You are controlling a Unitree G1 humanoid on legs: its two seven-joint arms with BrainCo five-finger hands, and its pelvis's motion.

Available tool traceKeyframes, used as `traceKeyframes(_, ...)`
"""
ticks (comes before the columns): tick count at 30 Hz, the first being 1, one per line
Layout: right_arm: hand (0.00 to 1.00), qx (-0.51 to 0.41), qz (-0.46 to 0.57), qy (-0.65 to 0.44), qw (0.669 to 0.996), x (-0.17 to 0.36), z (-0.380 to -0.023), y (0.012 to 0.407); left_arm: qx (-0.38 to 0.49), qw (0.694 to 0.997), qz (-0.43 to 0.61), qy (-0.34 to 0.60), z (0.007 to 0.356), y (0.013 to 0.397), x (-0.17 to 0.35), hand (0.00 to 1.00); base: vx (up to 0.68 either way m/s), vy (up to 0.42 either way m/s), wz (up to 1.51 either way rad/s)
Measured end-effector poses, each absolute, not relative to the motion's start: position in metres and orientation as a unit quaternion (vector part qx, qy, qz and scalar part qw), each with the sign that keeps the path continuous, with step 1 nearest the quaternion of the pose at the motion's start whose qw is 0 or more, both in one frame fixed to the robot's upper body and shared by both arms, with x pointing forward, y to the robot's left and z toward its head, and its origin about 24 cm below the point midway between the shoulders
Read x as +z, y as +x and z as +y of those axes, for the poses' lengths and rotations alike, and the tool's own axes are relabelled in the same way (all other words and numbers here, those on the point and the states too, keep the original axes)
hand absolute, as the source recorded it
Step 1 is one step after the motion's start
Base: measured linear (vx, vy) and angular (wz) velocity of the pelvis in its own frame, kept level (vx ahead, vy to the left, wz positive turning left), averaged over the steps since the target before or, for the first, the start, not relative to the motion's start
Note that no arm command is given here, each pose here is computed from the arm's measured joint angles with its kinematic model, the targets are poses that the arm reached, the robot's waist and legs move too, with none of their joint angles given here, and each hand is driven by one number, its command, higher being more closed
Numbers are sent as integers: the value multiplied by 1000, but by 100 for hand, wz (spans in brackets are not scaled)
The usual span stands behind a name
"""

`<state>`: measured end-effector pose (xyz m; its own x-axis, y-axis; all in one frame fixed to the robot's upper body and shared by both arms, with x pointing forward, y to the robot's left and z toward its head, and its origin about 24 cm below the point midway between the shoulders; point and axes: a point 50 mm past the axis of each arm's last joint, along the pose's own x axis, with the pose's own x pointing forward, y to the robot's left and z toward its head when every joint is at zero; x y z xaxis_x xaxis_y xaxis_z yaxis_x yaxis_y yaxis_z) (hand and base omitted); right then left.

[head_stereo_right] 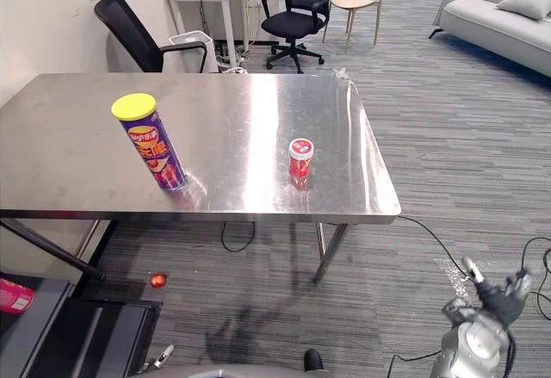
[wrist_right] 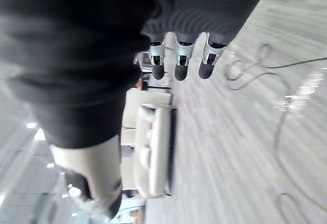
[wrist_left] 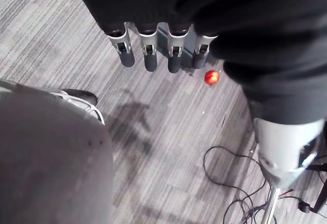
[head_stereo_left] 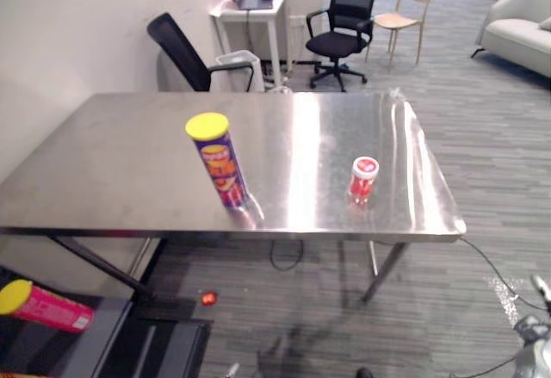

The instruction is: Put the gum and the chips on the shelf.

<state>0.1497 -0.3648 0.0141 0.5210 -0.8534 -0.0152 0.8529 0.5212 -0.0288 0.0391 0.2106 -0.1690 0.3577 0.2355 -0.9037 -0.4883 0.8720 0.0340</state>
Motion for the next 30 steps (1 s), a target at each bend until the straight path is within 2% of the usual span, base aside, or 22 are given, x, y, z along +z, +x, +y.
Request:
traceKeyframes(6, 0, -383, -68, -82, 917, 56, -332, 183, 216, 818, 520, -116, 209, 39, -168, 0, -7, -40, -1)
traceKeyframes(9, 0, -309, -78, -93, 943, 60, -311, 194, 206, 822, 520, -108, 209, 41, -168, 0, -1, -33, 2)
traceKeyframes(13, 0, -244, -74, -96, 962, 57, -296, 200, 195, 826, 520, -99, 209, 42, -168, 0, -5, -8, 0)
traceKeyframes(22, 0, -126, -69, -103, 984, 54, -265, 217, 174, 833, 518, -83, 209, 47, -166, 0, -30, -36, 10)
traceKeyframes(30, 0, -105, -94, -93, 986, 63, -249, 235, 176, 834, 517, -77, 210, 48, -166, 0, -22, -35, 15)
